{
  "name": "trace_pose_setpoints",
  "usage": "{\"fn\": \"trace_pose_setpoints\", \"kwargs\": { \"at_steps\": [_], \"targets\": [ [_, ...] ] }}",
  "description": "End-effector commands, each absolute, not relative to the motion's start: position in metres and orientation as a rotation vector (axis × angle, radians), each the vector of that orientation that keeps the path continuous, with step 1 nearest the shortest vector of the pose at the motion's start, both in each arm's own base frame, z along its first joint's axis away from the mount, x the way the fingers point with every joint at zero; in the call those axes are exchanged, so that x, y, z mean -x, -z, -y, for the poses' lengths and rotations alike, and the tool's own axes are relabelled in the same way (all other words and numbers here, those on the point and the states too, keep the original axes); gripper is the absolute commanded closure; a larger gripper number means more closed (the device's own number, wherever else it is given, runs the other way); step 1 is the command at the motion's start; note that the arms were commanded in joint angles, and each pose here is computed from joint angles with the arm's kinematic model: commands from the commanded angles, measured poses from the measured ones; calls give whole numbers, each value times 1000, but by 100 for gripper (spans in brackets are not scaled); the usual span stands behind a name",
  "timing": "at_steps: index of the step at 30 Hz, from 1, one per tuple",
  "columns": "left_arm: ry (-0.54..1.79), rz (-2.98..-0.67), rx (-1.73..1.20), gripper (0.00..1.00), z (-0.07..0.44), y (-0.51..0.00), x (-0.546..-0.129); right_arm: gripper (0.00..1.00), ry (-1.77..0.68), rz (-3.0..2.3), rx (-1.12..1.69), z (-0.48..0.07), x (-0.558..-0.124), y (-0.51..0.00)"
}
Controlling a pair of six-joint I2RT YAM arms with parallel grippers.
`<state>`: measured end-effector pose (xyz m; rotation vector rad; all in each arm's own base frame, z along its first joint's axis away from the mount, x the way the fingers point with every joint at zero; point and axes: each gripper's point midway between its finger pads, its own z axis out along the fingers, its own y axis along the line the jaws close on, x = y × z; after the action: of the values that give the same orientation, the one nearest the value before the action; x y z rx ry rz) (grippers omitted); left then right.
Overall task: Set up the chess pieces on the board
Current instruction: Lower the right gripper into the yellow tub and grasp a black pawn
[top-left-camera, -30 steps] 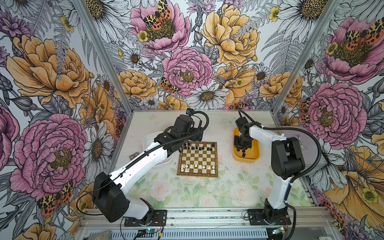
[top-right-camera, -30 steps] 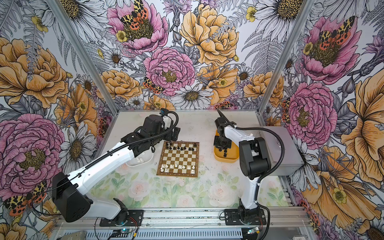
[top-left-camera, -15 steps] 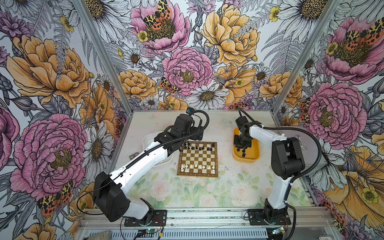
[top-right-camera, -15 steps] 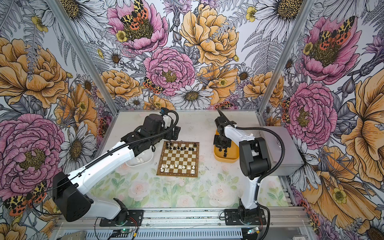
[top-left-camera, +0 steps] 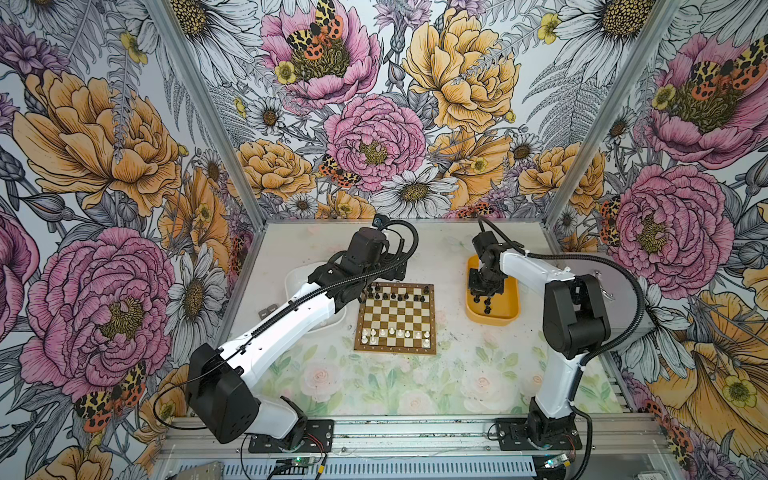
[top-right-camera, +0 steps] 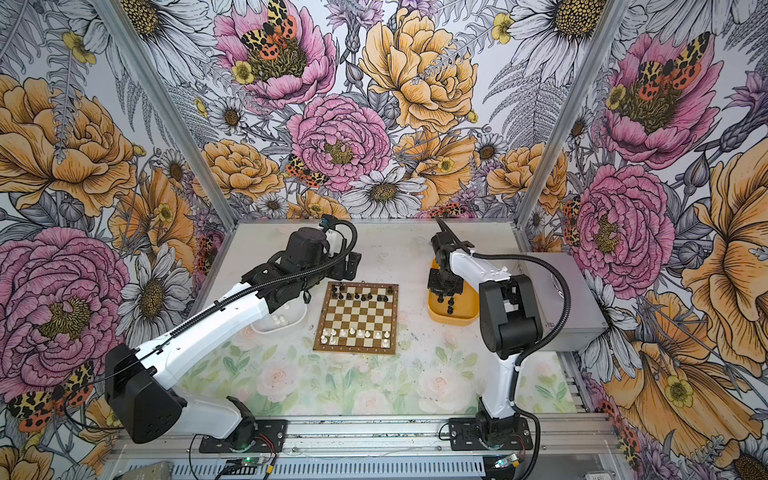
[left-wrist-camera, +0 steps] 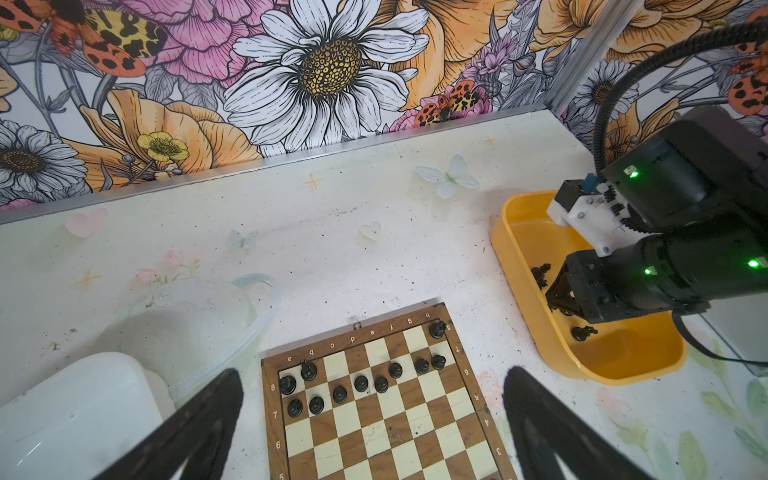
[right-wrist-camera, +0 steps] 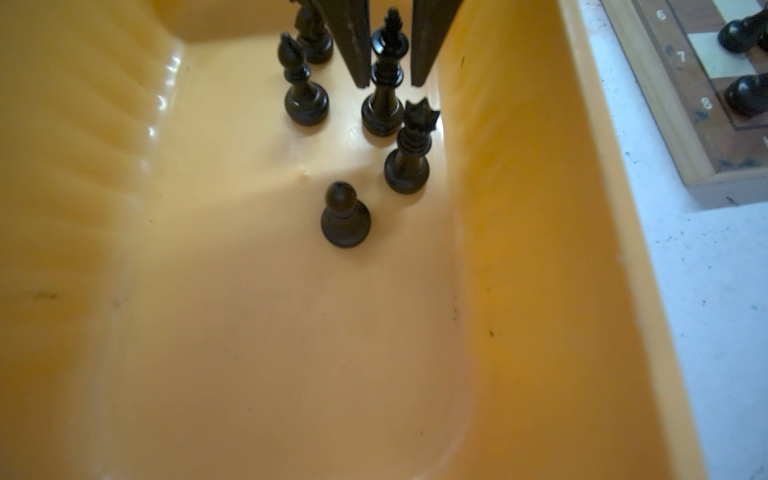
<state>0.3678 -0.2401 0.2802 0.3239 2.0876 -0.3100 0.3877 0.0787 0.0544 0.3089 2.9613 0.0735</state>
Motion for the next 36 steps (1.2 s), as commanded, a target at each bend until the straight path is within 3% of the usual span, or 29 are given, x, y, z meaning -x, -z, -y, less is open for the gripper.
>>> {"fn": "trace_pose_setpoints", "kwargs": {
  "at_steps": [1,13,24,36],
  "targets": [
    [307,-2051,-316,1,238,-296,-373,80,-83,-2940,-302,-79,-394,-59],
    [306,-2044,-314,1,237,-300,-370,82,-92,-2952,-305,-78,-391,-56],
    [300,-2049,-316,1,234,-296,-366,89,-107,-2943,-315,-79,-383,-63],
    [291,-2046,-314,1,229,-296,-362,93,-215,-2863,-318,-88,-390,-99]
  ]
}}
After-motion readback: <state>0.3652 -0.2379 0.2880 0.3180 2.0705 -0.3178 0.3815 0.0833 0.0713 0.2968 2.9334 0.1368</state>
